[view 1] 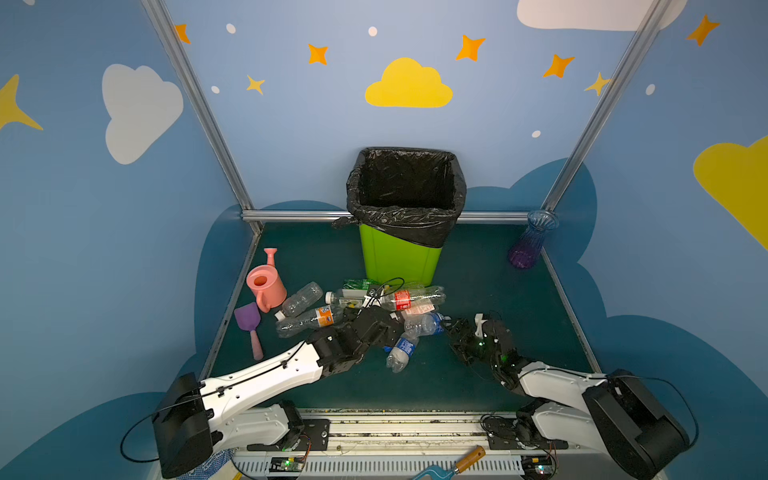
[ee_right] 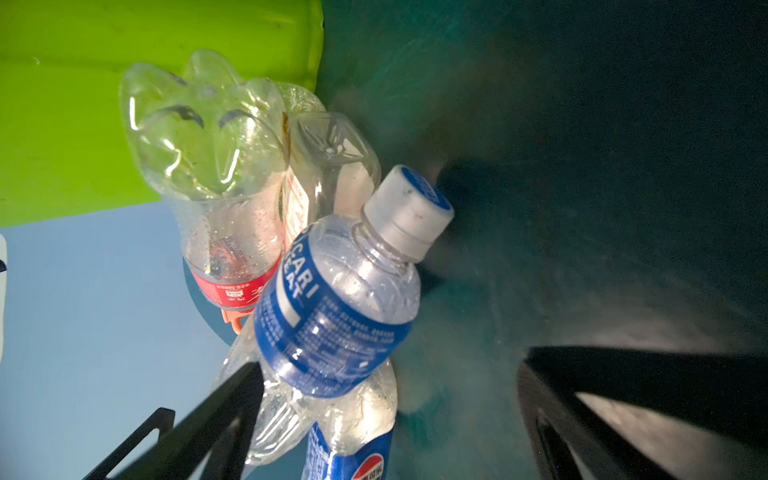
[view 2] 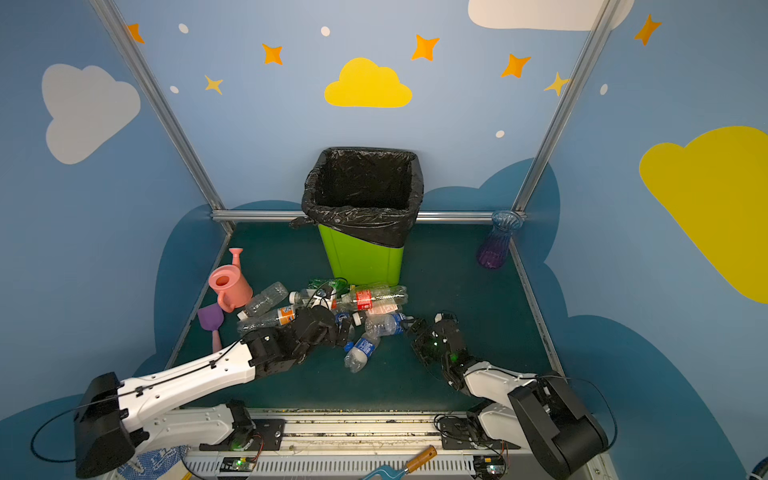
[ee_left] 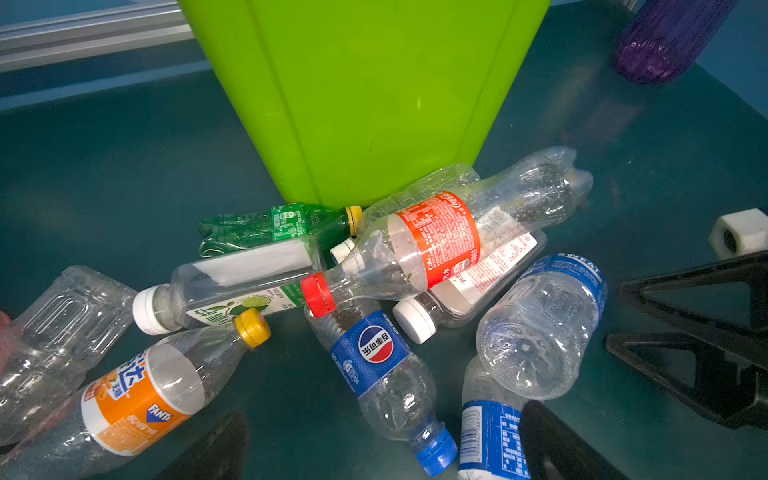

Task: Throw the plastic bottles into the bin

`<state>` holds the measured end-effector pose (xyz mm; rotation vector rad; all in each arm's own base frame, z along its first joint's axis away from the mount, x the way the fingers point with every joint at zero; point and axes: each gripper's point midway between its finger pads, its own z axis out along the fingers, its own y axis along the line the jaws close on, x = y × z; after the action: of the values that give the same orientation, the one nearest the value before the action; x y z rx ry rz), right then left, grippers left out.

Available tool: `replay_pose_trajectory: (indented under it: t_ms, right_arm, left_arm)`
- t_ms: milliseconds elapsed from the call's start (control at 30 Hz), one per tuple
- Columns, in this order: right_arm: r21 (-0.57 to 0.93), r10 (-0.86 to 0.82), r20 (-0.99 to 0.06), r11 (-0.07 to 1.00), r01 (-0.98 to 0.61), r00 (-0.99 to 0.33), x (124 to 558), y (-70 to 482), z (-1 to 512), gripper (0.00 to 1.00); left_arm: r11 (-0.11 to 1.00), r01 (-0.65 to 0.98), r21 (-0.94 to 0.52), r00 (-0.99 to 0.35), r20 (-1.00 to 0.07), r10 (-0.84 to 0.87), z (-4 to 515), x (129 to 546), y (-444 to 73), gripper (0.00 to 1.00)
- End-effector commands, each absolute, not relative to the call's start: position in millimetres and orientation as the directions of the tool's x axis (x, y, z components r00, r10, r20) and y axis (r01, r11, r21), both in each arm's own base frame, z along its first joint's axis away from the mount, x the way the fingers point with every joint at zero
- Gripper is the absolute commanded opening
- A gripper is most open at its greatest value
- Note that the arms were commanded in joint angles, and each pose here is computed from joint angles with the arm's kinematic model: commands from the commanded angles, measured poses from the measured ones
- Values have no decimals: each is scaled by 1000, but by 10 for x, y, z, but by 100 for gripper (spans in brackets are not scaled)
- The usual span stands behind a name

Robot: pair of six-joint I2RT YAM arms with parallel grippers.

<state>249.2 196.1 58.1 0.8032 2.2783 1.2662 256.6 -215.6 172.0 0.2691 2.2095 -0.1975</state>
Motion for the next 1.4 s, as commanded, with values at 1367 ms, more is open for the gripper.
replay_pose_trajectory:
  t_ms: [1367]
  right_arm:
    - [893,749,44,267,362,-661,2853,2344,460,72]
  left_arm:
    - [976,172,-133,-625,-781,4,1528,2512,-1805,100]
